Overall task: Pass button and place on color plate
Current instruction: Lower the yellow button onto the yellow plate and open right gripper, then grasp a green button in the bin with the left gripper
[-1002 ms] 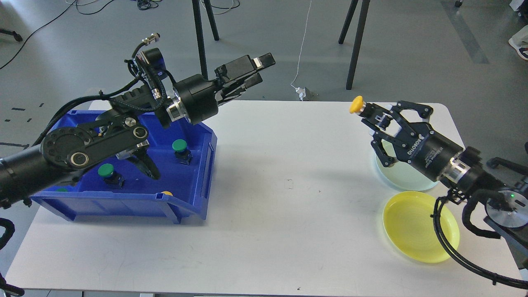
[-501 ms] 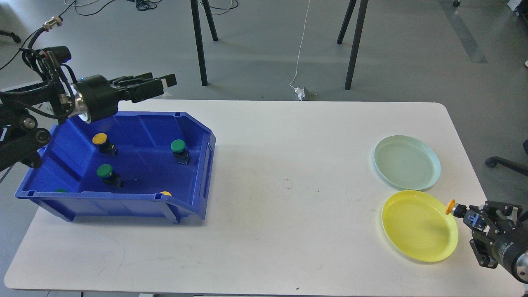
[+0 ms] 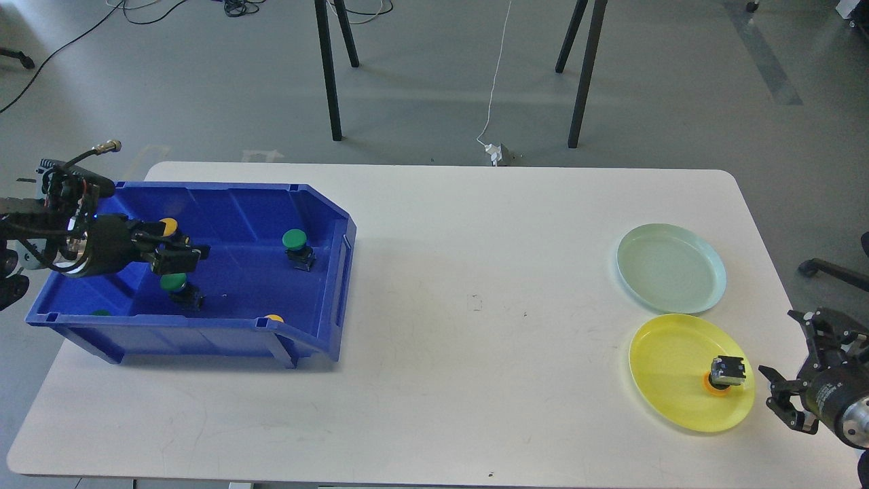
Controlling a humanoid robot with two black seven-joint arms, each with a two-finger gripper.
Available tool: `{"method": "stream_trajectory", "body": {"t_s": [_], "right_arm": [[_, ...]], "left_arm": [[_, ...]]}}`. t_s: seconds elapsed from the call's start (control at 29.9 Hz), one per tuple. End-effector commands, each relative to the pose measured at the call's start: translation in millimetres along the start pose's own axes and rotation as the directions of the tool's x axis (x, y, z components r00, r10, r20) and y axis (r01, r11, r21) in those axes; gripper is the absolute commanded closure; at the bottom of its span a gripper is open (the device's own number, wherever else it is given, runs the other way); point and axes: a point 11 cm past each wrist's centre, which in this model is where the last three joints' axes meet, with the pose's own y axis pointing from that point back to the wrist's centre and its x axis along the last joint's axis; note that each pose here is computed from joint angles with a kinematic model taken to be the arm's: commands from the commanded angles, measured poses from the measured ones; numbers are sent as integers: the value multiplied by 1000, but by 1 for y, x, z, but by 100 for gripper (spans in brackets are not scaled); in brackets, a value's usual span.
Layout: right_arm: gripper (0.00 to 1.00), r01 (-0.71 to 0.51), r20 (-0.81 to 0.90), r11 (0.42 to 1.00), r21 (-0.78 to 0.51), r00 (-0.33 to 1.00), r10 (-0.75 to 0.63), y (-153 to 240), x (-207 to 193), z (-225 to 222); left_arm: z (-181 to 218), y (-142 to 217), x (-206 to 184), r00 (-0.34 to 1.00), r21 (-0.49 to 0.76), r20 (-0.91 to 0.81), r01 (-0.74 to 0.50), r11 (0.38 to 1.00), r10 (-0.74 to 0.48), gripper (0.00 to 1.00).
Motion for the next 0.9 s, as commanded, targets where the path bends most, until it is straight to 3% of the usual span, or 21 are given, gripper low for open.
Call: {"method": "stream_trajectory", "body": {"t_s": [0.0,0.2,0.87], "right_arm": [[0,34,41,992,121,998,-39,-3,-6,-41],[0,86,105,976,199,989,-108,-8,-21,-59],[0,110,123,974,199,983,-136,-8,-25,-54]], "left_arm": [[3,-2,-12,998,-6,-1,59,998,-59,5],[4,-2,-24,994,-8,-4,112,994,-112,5],[-5,-18,-22,991,47,13,130,990,-130,5]]}}
